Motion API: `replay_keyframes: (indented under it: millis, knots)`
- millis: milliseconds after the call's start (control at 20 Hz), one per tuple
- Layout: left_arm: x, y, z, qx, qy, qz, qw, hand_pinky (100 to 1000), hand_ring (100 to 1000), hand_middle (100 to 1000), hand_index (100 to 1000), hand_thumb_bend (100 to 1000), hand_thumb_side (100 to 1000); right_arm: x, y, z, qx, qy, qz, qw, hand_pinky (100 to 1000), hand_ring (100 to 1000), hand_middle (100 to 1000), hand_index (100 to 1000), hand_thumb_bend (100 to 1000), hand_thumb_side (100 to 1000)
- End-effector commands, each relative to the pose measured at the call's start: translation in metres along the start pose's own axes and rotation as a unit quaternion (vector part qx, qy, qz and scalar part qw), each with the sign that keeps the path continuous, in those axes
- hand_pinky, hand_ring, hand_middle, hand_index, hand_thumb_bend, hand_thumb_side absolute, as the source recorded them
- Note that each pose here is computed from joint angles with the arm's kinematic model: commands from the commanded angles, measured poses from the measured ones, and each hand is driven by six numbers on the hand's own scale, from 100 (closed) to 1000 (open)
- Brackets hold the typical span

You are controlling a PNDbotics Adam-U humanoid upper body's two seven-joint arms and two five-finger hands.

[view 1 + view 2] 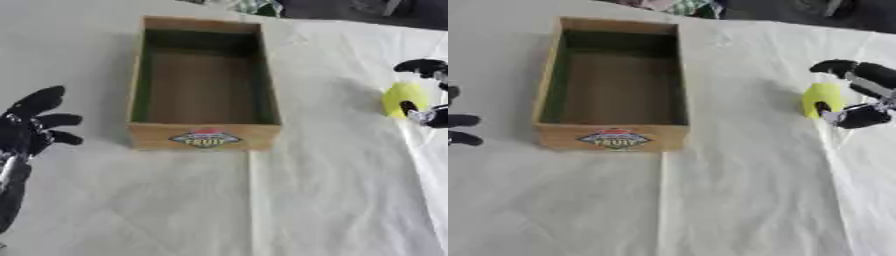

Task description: Pick up objects on the table and place them in the box.

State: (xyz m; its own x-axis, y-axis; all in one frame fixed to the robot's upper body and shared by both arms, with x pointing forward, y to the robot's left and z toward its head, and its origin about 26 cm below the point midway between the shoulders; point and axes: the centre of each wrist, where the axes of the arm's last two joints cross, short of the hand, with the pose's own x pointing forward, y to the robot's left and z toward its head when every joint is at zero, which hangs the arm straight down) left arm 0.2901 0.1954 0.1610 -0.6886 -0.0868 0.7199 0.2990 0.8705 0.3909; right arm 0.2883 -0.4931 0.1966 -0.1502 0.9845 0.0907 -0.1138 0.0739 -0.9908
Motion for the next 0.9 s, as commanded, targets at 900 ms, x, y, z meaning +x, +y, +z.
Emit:
replay_keyframes:
  millis: [900]
  knots:
    - [0.0062,0.0034,-0.0018,-0.006,-0.012,-0.010,1.000,634,751,877,859,100,959,-0.0073,-0.0022,0.0046,0.008,0.034,0.056,0.998,901,1000,993,1000,100,337]
